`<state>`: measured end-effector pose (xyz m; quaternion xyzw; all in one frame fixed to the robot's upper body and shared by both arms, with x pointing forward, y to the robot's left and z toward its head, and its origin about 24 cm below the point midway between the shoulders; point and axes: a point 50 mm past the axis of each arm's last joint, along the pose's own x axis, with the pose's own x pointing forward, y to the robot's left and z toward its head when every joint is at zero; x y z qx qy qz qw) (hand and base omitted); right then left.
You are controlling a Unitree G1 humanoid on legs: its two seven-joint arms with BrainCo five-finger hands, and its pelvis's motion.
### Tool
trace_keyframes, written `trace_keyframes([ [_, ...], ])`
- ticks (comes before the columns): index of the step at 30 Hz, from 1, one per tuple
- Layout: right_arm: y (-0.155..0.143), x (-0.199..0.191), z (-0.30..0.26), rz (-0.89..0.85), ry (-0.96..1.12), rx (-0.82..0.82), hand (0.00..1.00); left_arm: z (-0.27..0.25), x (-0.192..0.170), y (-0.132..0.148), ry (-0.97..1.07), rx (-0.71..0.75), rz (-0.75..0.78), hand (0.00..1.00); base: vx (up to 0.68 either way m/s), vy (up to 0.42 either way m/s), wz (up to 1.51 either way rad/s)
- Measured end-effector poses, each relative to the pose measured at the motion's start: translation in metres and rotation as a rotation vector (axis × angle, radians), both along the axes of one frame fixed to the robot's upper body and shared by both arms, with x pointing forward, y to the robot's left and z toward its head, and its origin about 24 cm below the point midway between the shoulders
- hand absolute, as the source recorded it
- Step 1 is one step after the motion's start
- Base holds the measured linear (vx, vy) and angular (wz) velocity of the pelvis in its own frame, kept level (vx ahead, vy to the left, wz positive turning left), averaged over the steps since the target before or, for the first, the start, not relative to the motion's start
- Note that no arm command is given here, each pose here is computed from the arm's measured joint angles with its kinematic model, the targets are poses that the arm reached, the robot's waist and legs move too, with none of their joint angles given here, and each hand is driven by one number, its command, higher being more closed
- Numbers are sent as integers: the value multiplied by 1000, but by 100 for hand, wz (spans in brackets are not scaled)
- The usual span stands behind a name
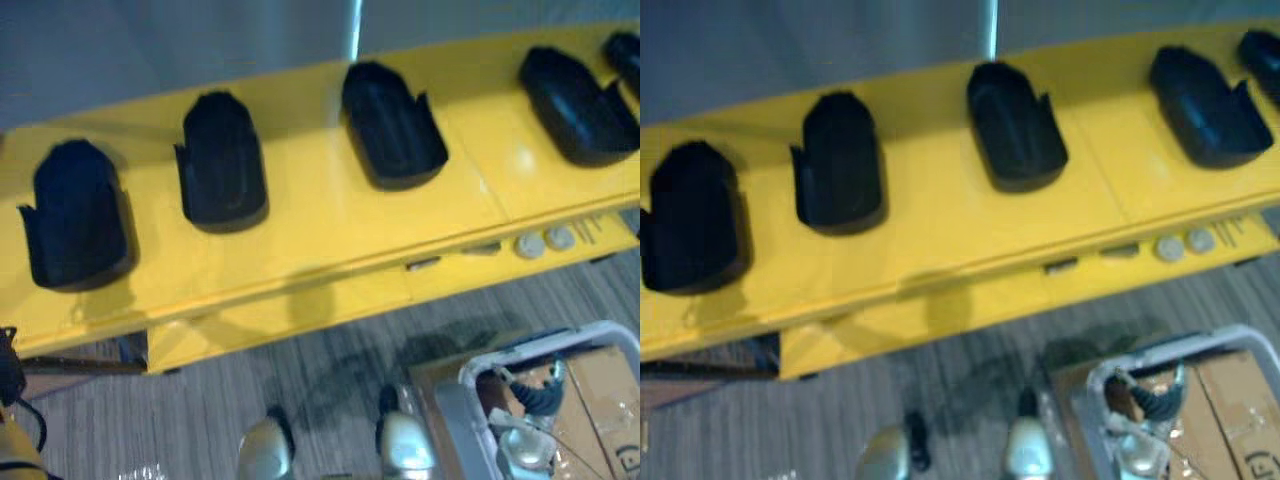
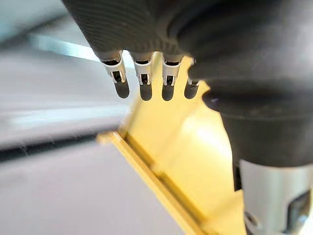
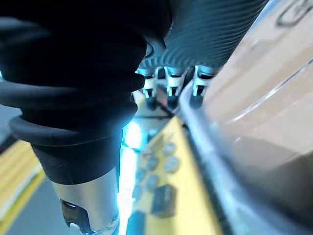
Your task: Walk over and take plastic housings, then place them on the shelf
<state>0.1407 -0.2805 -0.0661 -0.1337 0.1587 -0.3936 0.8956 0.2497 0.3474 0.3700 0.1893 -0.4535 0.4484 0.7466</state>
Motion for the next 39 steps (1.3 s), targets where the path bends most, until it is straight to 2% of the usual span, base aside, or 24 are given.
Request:
trace_keyframes([
  [2,6,-12,-8,1,40,15,0,-44,-8,-1,35,-70,-161,100,99,-14,20],
  [6,20,-27,-18,-9,100,45,0,-129,-33,0,140,-246,-328,100,47,-21,33],
  [9,26,-44,-20,-73,117,69,0,-204,-74,-28,259,-416,-475,100,21,-14,39],
  [11,27,-52,-21,-103,136,73,0,-230,-97,-46,314,-482,-516,100,-20,14,37],
  [15,26,-56,-24,-126,163,78,0,-243,-111,-61,346,-503,-563,100,-74,18,16],
  [20,25,-67,-29,-147,222,90,0,-258,-110,-87,419,-514,-720,100,-62,12,5],
  [23,23,-73,-32,-163,253,97,0,-266,-111,-95,455,-545,-758,100,13,31,6],
  [28,23,-75,-36,-167,271,105,0,-282,-106,-98,505,-629,-751,100,30,44,1],
  [33,15,-77,-36,-159,285,82,0,-293,-97,-93,521,-697,-683,100,8,53,-7],
  [39,1,-68,-28,-141,256,31,0,-285,-79,-83,512,-689,-634,100,-17,55,-14],
])
